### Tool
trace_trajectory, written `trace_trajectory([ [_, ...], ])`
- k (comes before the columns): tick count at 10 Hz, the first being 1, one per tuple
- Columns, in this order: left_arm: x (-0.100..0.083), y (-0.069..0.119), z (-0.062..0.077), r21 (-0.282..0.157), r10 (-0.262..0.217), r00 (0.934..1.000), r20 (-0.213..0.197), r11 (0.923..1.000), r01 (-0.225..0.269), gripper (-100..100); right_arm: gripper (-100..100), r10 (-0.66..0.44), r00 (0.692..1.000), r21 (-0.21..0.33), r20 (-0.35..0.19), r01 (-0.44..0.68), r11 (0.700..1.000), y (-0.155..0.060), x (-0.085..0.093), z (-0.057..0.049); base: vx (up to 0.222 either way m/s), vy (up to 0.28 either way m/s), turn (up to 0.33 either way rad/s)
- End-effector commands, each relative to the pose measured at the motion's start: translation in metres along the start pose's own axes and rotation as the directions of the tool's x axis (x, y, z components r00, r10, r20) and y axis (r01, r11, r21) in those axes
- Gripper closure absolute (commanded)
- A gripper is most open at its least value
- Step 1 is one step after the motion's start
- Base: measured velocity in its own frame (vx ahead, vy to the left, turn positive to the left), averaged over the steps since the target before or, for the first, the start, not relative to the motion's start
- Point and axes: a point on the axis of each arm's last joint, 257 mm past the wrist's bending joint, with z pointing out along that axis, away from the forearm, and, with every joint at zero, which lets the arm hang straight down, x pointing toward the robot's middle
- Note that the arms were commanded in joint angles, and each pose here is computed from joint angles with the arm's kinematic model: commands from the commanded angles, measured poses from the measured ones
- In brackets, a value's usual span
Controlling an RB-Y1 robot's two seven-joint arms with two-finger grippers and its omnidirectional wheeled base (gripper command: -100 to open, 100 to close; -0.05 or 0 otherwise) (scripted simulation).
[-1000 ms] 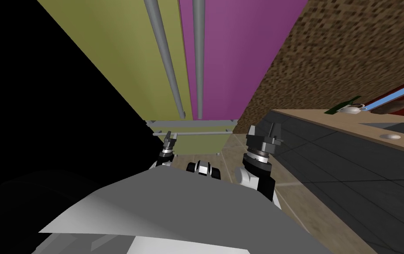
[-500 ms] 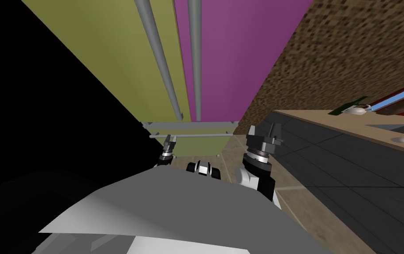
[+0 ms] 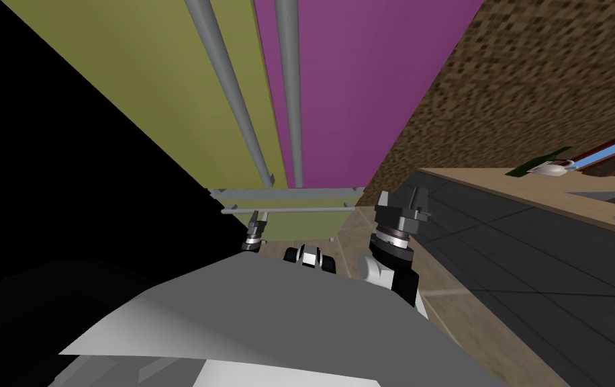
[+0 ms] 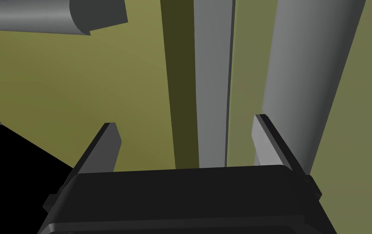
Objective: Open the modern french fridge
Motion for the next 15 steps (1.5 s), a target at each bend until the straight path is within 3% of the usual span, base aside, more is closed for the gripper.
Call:
trace_trajectory([
  [1,-0.005,0.009,-0.014,-0.012,-0.007,0.9999,0.014,0.9999,0.007,-100,0,0.0,1.0,0.0,0.0,0.0,1.0,0.0,0.0,0.0,0.058,-0.008,0.009],
  [6,-0.01,0.023,-0.043,-0.035,-0.02,0.9988,0.044,0.9992,0.021,-100,0,0.0,1.0,0.0,0.0,0.0,1.0,0.0,0.0,0.0,0.07,-0.016,0.015],
  [9,-0.011,0.03,-0.067,-0.049,-0.033,0.9967,0.074,0.9982,0.037,-100,0,0.0,1.0,0.0,0.0,0.0,1.0,0.0,0.0,0.0,0.084,-0.025,-0.008],
  [10,-0.012,0.031,-0.068,-0.052,-0.033,0.9967,0.074,0.998,0.037,-100,0,0.0,1.0,0.0,0.0,0.0,1.0,0.0,0.0,0.0,0.074,-0.01,0.003],
  [14,-0.008,0.038,-0.094,-0.065,-0.054,0.9914,0.119,0.9959,0.062,-100,0,0.0,1.0,0.0,0.0,0.0,1.0,0.0,0.0,0.0,0.065,-0.013,0.005],
  [15,-0.003,0.04,-0.102,-0.066,-0.07,0.9866,0.147,0.9946,0.08,-100,0,0.0,1.0,0.0,0.0,0.0,1.0,0.0,0.0,0.0,0.046,-0.024,0.031],
])
